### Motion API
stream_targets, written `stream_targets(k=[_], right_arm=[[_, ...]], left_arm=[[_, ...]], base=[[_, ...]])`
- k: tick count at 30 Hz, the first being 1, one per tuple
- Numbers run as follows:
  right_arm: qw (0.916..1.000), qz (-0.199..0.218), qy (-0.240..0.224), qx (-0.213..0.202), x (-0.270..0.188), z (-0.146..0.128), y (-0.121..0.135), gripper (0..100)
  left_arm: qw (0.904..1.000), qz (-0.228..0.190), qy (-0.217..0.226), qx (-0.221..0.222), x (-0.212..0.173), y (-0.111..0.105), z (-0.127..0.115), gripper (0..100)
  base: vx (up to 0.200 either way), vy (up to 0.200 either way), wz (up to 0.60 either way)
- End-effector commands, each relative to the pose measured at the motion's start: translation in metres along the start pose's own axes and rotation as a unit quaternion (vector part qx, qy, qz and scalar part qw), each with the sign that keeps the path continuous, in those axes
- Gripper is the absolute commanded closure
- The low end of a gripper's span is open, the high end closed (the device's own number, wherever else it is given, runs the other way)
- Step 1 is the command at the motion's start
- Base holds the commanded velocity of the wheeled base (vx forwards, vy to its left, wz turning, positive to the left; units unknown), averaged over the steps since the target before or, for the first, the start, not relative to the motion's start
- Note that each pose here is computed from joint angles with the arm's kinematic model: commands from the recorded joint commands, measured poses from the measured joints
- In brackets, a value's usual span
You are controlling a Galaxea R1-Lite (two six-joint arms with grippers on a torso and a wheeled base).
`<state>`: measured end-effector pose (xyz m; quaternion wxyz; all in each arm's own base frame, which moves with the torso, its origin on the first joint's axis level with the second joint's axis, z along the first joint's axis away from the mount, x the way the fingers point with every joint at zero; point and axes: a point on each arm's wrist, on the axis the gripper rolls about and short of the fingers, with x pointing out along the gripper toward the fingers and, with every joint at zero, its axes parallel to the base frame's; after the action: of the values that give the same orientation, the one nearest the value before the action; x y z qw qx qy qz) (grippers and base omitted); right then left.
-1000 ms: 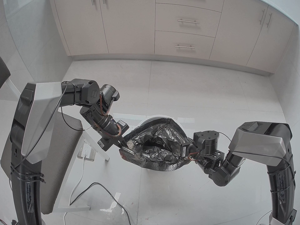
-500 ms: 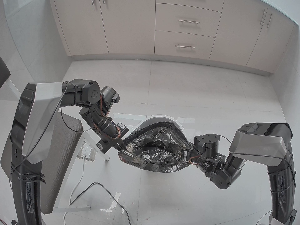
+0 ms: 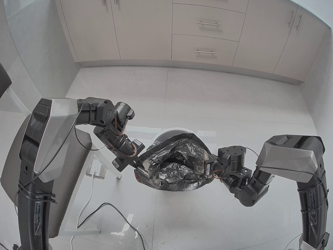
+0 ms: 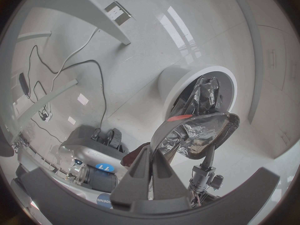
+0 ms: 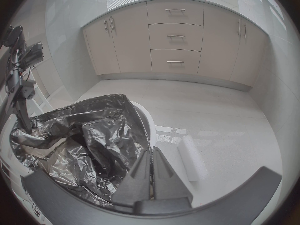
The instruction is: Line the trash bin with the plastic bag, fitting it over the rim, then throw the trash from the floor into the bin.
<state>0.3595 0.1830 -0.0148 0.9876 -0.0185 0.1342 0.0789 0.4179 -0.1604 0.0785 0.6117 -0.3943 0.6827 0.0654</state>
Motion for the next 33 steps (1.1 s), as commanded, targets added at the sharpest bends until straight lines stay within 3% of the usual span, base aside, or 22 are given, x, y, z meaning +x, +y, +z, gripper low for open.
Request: stream_targets(k=[1, 7, 12, 16, 33], right_arm=[[1.0, -0.002, 0.0, -0.001, 0.001, -0.001, -0.001, 100], [1.0, -0.002, -0.005, 0.002, 0.002, 0.001, -0.001, 100], [1.0, -0.004, -0.007, 0.003, 0.003, 0.002, -0.001, 100], [0.9999, -0.009, -0.014, 0.005, 0.01, 0.002, -0.001, 100], [0.998, -0.044, -0.041, 0.017, 0.033, 0.005, -0.008, 100]], left_arm=[[1.0, -0.001, -0.001, 0.001, 0.012, 0.0, 0.005, 100], [0.9992, 0.008, 0.001, 0.04, 0.034, 0.004, 0.013, 100], [0.9989, 0.004, 0.0, 0.047, 0.035, 0.003, 0.014, 100], [0.9979, -0.021, -0.015, 0.06, 0.038, -0.002, 0.018, 100], [0.9929, -0.054, -0.041, 0.097, 0.072, -0.002, 0.04, 100]], base=[[0.0, 0.0, 0.0], [0.0, 0.0, 0.0], [0.0, 0.0, 0.0], [0.0, 0.0, 0.0], [0.0, 0.0, 0.0]])
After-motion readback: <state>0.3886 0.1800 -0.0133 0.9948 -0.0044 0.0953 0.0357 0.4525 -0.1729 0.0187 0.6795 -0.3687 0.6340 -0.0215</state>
